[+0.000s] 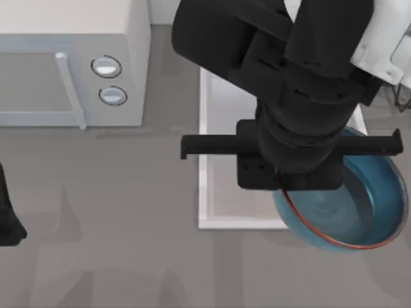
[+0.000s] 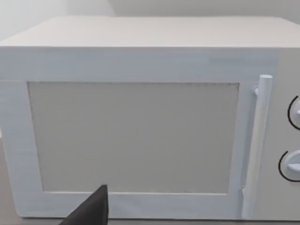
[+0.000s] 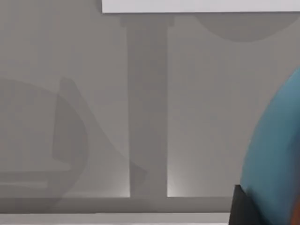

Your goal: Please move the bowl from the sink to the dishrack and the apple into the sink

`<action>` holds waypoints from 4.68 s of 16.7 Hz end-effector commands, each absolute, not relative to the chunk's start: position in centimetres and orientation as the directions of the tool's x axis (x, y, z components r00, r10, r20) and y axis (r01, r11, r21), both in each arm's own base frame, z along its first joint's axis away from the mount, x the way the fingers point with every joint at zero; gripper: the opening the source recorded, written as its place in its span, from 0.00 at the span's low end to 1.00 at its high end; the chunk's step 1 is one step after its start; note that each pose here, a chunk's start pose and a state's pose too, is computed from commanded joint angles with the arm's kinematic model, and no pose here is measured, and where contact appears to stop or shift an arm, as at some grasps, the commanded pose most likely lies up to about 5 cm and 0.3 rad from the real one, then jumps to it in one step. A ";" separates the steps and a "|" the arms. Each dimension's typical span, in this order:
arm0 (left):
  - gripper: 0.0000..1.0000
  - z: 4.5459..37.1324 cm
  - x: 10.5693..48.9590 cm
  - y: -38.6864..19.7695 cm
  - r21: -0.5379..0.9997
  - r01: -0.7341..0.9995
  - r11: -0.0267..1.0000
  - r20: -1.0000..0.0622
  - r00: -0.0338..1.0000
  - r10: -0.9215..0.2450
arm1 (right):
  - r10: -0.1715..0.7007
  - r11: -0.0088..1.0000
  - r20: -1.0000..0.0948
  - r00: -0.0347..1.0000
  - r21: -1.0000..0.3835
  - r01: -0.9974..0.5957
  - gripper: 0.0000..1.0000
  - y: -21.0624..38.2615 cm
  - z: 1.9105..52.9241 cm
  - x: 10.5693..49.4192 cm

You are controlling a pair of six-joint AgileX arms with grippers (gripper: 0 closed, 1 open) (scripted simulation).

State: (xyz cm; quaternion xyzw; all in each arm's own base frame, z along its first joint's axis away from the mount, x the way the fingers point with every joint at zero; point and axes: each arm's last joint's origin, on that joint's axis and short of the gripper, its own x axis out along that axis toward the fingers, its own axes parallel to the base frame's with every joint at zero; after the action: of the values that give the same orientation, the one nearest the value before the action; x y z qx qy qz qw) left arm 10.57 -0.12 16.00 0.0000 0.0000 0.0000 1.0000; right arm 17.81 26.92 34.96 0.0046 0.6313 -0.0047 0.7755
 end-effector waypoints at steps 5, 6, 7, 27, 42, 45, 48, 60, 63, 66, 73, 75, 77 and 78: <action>1.00 16.0 10.6 -0.1 0.000 0.000 1.000 0.000 1.000 0.000 | 0.031 0.999 -0.978 0.208 0.036 0.018 0.00 26.6 35.1 18.5; 1.00 16.0 10.6 -0.1 0.000 0.000 1.000 0.000 1.000 0.000 | 0.063 0.997 -0.974 0.216 0.069 0.020 0.00 26.0 35.3 19.0; 1.00 16.0 10.6 -0.1 0.000 0.000 1.000 0.000 1.000 0.000 | 0.104 0.993 -0.968 0.230 0.112 0.021 0.00 25.3 35.5 19.7; 1.00 16.0 10.6 -0.1 0.000 0.000 1.000 0.000 1.000 0.000 | 0.030 0.999 -0.030 0.999 0.041 -0.028 0.00 -9.4 41.9 28.4; 1.00 16.0 10.6 -0.1 0.000 0.000 1.000 0.000 1.000 0.000 | -0.011 1.000 0.005 1.000 -0.012 0.011 0.00 -12.0 35.7 33.5; 1.00 16.0 10.6 -0.1 0.000 0.000 1.000 0.000 1.000 0.000 | -0.013 1.000 0.001 1.000 -0.011 0.013 0.00 -12.1 30.7 36.1; 1.00 16.0 10.6 -0.1 0.000 0.000 1.000 0.000 1.000 0.000 | -0.014 1.000 0.009 1.000 -0.013 0.014 0.00 -11.7 25.9 37.5; 1.00 16.0 10.6 -0.1 0.000 0.000 1.000 0.000 1.000 0.000 | -0.010 1.000 0.000 1.000 0.000 0.010 0.23 -10.8 21.9 37.9; 1.00 16.0 10.6 -0.1 0.000 0.000 1.000 0.000 1.000 0.000 | -0.010 1.000 0.000 1.000 0.000 0.010 0.45 -10.8 21.9 37.9; 1.00 16.0 10.6 -0.1 0.000 0.000 1.000 0.000 1.000 0.000 | -0.010 1.000 0.000 1.000 0.000 0.010 0.68 -10.8 21.9 37.9; 1.00 16.0 10.6 -0.1 0.000 0.000 1.000 0.000 1.000 0.000 | -0.010 1.000 0.000 1.000 0.000 0.010 1.00 -10.8 21.9 37.9; 1.00 16.0 10.6 -0.1 0.000 0.000 1.000 0.000 1.000 0.000 | -0.010 1.000 0.000 1.000 0.000 0.010 1.00 -10.8 21.9 37.9; 1.00 16.0 10.6 -0.1 0.000 0.000 1.000 0.000 1.000 0.000 | -0.010 1.000 0.000 1.000 0.000 0.010 1.00 -10.8 21.9 37.9; 1.00 16.0 10.6 -0.1 0.000 0.000 1.000 0.000 1.000 0.000 | -0.010 1.000 0.000 1.000 0.000 0.010 1.00 -10.8 21.9 37.9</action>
State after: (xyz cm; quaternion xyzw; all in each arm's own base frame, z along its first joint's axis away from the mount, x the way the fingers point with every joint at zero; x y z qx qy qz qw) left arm 10.57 -0.12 16.00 0.0000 0.0000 0.0000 1.0000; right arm 37.87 -10.77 21.90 0.0000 0.0000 -0.0050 1.0000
